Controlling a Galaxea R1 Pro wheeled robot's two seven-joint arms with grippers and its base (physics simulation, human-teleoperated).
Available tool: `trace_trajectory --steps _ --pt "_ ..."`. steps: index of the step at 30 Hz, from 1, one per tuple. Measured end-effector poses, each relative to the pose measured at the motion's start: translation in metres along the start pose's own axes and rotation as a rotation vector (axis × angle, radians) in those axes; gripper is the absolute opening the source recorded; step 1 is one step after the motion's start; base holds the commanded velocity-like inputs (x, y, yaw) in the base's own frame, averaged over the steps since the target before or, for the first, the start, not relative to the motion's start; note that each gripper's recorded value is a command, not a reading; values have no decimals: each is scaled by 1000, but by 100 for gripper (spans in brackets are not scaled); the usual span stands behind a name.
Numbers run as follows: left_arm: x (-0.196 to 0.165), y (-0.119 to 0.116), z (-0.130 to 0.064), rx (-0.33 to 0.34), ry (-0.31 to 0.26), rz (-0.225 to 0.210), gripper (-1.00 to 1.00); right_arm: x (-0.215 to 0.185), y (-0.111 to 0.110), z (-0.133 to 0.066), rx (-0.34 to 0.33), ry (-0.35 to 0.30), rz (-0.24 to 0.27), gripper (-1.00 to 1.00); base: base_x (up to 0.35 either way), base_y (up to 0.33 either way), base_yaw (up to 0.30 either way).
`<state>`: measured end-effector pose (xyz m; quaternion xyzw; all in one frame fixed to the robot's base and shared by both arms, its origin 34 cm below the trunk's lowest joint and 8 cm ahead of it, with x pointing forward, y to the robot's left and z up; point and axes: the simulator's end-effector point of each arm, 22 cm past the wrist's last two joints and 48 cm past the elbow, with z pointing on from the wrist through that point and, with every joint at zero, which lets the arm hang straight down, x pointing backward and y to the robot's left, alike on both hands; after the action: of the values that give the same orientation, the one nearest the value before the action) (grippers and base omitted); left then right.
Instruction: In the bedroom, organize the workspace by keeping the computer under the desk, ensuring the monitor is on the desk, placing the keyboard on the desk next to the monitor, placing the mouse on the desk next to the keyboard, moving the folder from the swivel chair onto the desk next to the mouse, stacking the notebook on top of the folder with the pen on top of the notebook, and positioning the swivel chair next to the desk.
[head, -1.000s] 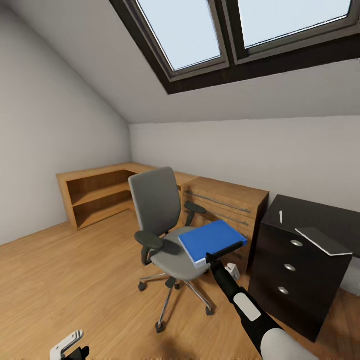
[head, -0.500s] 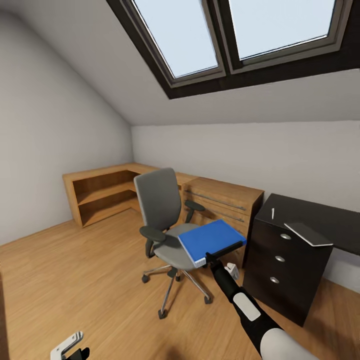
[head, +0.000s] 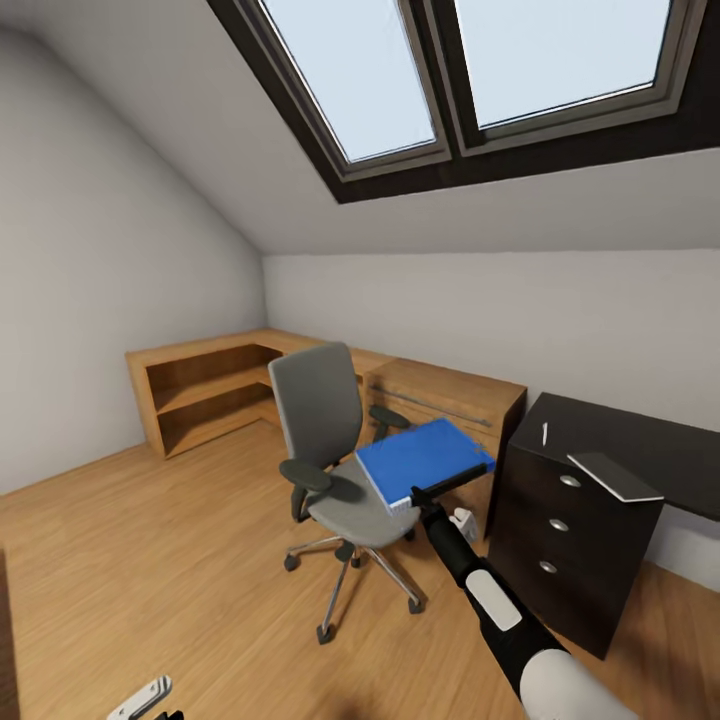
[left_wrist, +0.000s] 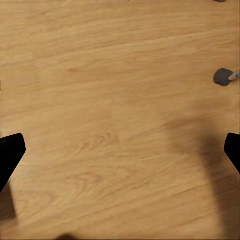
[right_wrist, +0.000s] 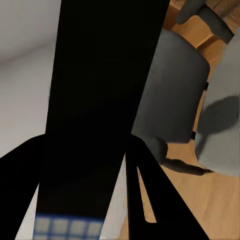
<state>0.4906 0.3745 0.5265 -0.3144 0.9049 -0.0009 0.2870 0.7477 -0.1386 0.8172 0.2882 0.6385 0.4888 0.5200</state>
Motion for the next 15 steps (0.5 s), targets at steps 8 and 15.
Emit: trace_trajectory --steps 8,15 --pt "-9 -2 -12 -2 -1 1 100 -47 58 18 15 -64 -38 -100 0 0 0" --pt "-30 -4 -21 -5 -74 -8 100 -67 110 13 36 127 -90 -100 0 0 0"
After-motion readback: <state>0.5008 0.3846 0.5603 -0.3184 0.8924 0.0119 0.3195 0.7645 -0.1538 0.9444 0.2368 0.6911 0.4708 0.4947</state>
